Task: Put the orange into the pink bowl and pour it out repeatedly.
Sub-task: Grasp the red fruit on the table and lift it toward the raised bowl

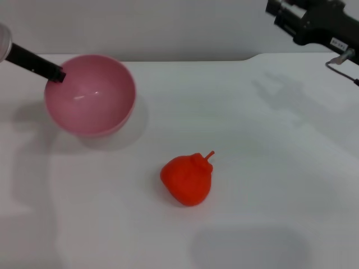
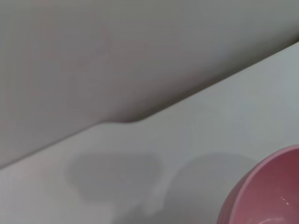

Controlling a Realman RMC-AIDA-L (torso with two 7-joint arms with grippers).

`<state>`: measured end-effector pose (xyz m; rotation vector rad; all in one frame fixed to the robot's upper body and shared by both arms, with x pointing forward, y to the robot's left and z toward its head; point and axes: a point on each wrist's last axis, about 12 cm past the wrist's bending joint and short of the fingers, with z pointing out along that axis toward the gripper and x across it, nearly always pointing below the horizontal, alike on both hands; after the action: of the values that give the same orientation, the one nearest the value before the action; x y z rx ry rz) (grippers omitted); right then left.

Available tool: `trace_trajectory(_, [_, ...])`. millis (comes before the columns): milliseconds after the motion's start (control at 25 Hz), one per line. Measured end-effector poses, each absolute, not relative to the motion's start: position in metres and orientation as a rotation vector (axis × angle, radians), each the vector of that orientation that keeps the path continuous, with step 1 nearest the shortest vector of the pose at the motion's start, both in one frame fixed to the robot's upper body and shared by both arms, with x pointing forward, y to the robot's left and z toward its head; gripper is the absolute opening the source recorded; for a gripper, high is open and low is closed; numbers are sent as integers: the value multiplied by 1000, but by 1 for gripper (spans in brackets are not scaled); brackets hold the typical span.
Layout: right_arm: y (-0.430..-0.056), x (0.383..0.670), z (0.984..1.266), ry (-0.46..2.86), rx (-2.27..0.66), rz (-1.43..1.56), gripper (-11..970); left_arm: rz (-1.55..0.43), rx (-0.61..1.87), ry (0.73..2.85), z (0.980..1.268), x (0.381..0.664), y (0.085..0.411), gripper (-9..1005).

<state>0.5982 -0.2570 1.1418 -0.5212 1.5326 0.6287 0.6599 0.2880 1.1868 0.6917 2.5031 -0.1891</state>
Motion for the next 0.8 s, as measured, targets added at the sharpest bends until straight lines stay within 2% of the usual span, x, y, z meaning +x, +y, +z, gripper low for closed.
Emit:
trace_trajectory(200, [-244, 615, 1138, 1815, -564, 717, 499, -194, 671, 2521, 1183, 656, 293, 41])
trace_trajectory(360, [-216, 621, 1139, 2042, -730, 769, 508, -196, 691, 2523, 1180, 655, 289, 42])
trace_trajectory(520, [-189, 612, 1140, 2220, -965, 818, 516, -175, 775, 2526, 1177, 655, 273, 42])
trace_trajectory(800, [-163, 599, 1140, 2239, -1186, 831, 531, -169, 863, 2515, 1166, 652, 252, 42])
